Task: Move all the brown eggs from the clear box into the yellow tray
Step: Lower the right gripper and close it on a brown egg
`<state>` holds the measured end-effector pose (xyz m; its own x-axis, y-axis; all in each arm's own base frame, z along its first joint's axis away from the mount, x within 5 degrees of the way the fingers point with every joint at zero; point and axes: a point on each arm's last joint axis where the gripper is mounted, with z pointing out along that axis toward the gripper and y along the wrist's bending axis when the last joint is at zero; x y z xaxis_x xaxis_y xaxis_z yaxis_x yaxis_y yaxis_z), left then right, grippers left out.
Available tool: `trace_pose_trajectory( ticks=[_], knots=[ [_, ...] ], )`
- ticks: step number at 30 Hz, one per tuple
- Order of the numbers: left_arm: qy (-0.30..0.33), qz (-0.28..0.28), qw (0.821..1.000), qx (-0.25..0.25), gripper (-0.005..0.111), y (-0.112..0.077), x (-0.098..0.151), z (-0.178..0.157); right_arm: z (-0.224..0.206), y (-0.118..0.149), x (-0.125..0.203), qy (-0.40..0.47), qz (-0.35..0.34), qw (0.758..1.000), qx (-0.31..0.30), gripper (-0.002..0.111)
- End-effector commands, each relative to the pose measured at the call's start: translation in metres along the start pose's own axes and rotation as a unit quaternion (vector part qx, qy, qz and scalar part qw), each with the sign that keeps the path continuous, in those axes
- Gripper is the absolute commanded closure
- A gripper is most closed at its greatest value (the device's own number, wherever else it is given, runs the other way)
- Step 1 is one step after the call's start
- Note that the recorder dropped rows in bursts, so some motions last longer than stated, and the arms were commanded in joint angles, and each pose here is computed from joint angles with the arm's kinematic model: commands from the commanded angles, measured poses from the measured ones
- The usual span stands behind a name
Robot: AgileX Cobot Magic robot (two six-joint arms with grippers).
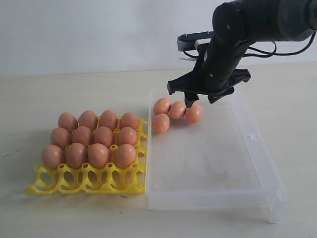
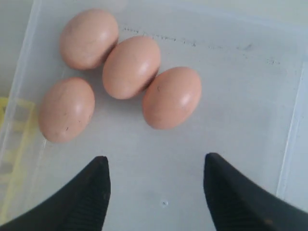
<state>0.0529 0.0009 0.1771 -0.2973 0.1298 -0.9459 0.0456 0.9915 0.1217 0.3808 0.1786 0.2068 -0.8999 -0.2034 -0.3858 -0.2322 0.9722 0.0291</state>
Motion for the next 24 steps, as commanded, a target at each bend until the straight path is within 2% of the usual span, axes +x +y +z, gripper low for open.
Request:
trace_pose_trajectory(
  ticks=[1,24],
  knots=[
    [-0.008,-0.002,1.0,0.002,0.107,0.0,-0.002,-0.001,0.003,-0.002,-0.006,-0.021,0.022,1.0,-0.006,0.053],
    [-0.008,-0.002,1.0,0.002,0.107,0.0,-0.002,-0.001,0.075,-0.025,-0.026,-0.038,0.168,0.985,-0.017,0.053]
  ],
)
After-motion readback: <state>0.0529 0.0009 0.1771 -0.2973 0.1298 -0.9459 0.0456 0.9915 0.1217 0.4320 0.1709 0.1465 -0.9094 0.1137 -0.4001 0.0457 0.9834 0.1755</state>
